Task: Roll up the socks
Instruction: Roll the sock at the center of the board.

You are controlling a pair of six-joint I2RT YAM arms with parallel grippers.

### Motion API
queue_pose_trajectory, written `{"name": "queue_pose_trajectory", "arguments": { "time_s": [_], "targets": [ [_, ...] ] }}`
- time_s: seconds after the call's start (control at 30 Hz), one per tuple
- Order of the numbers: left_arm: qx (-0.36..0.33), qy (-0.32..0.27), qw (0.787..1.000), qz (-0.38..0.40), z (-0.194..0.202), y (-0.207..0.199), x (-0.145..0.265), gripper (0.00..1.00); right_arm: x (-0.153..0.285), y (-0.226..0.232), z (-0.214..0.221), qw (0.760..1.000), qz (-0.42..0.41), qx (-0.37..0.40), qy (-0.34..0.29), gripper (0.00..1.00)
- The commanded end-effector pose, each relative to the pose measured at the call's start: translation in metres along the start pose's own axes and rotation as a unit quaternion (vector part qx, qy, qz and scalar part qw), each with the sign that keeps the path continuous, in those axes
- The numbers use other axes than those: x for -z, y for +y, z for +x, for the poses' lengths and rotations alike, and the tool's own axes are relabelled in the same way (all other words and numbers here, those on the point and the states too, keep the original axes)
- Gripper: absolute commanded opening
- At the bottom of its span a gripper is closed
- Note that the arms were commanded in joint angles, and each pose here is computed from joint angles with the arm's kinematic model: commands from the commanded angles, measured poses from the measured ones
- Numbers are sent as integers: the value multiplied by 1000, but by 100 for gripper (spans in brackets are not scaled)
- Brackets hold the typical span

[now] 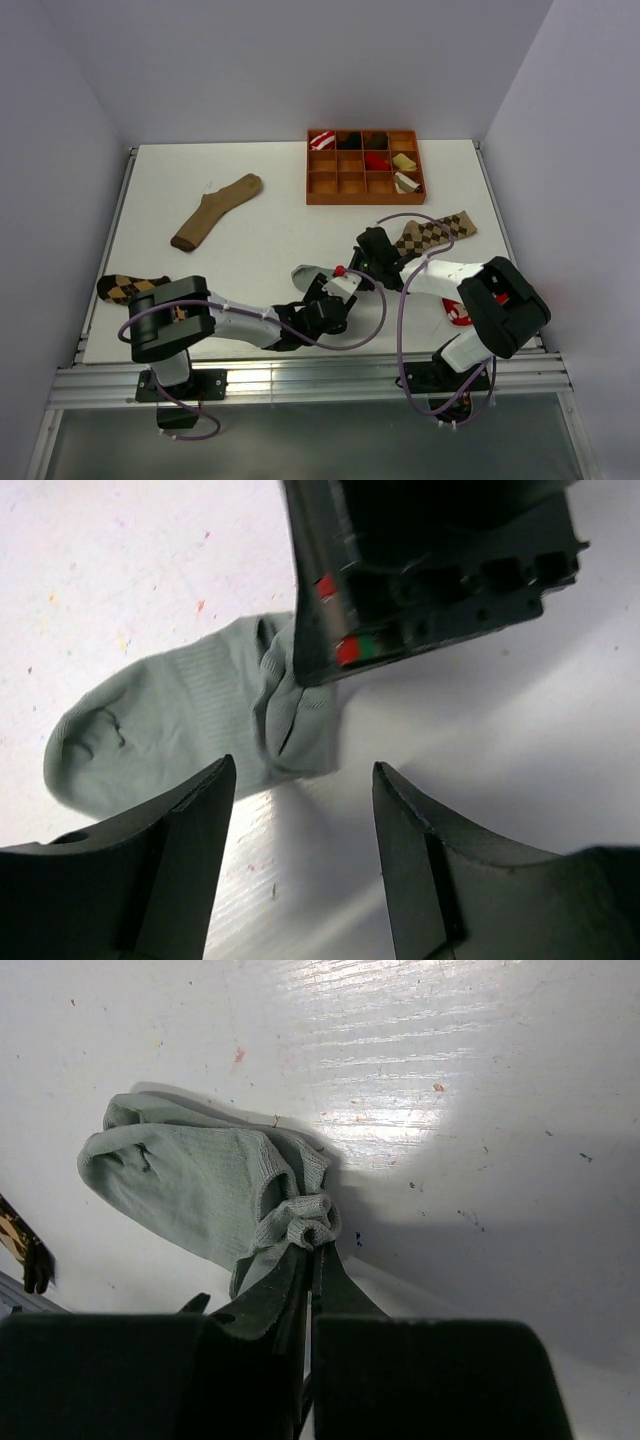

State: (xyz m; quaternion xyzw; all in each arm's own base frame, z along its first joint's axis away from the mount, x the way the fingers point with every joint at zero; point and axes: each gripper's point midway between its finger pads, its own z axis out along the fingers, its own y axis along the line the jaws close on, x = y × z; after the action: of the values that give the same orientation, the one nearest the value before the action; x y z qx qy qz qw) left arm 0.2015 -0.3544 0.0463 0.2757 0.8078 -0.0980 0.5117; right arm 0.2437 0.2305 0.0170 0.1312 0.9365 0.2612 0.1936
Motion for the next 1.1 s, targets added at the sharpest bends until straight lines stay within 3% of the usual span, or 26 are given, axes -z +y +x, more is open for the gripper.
{"name": "queue_pose_trajectory", "arguments": {
  "time_s": [0.0, 0.17, 0.6, 0.8, 1.07],
  "targets": [
    [-17, -43, 999, -18, -29, -6, -8, 62, 1, 4, -1, 1000, 7, 8, 4, 0],
    [-40, -38, 998, -20, -26, -10, -15, 61, 0, 5, 0, 1000, 5, 9, 8, 0],
    [-68, 34, 994, -73, 27, -1, -33, 50, -1, 4, 4, 1000, 2, 7, 15, 0],
    [-41, 80, 993, -81, 50, 8, -33, 36, 1, 6, 5, 1000, -5, 9, 15, 0],
    [7, 104, 992, -63, 61, 12, -27, 8, 4, 18, 3, 999, -40, 7, 8, 0]
  ]
}}
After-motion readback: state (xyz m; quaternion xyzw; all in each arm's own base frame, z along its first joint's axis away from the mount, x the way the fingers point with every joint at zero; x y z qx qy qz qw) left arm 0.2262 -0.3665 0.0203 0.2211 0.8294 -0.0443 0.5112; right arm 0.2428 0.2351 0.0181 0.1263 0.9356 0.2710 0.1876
